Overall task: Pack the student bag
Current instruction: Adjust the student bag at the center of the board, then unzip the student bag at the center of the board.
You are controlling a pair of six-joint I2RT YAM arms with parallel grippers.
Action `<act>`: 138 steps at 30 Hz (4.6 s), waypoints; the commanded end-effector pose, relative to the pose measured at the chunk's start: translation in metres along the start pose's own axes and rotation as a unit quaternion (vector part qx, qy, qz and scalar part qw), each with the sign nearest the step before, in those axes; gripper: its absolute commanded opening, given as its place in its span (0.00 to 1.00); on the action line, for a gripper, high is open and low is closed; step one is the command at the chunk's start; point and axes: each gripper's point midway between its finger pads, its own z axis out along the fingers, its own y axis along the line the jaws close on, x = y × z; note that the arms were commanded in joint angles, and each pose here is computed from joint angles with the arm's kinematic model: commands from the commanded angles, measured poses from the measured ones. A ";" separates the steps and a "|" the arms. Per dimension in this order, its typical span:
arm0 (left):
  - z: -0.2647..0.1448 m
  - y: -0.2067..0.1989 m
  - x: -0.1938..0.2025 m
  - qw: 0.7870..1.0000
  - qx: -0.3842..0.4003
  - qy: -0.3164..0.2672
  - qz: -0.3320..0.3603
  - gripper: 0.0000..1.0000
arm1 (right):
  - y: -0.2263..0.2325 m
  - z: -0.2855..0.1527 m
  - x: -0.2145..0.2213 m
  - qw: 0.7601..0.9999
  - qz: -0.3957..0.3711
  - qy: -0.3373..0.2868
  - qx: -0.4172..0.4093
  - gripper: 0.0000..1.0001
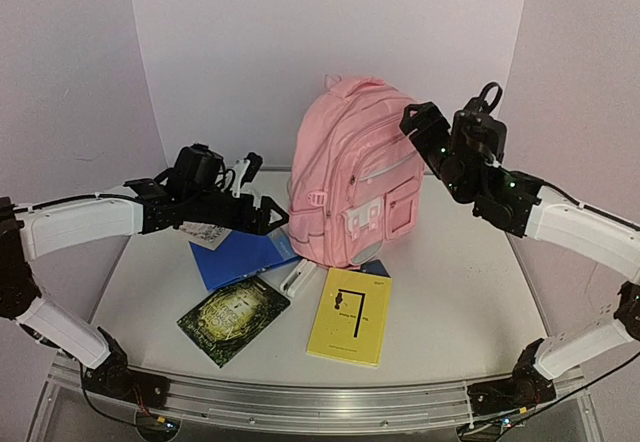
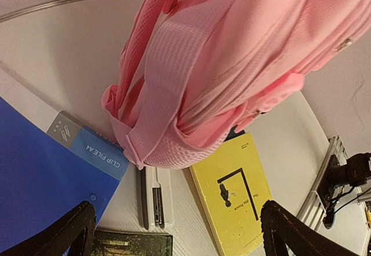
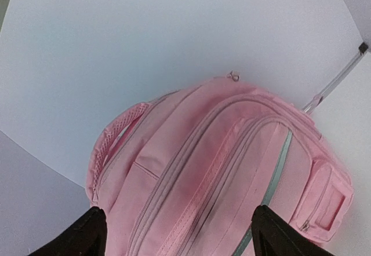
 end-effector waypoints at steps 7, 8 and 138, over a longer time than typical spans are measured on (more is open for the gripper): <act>0.041 0.011 -0.003 0.997 -0.071 -0.035 -0.026 1.00 | -0.063 0.061 -0.042 0.985 -0.127 0.112 -0.023 0.97; 0.043 0.014 -0.002 0.996 -0.079 -0.035 -0.028 1.00 | -0.074 0.068 -0.043 0.984 -0.123 0.126 -0.028 0.97; -0.102 0.063 -0.060 0.988 -0.078 -0.073 -0.109 0.99 | -0.093 0.138 -0.038 0.976 0.162 0.098 -0.113 0.00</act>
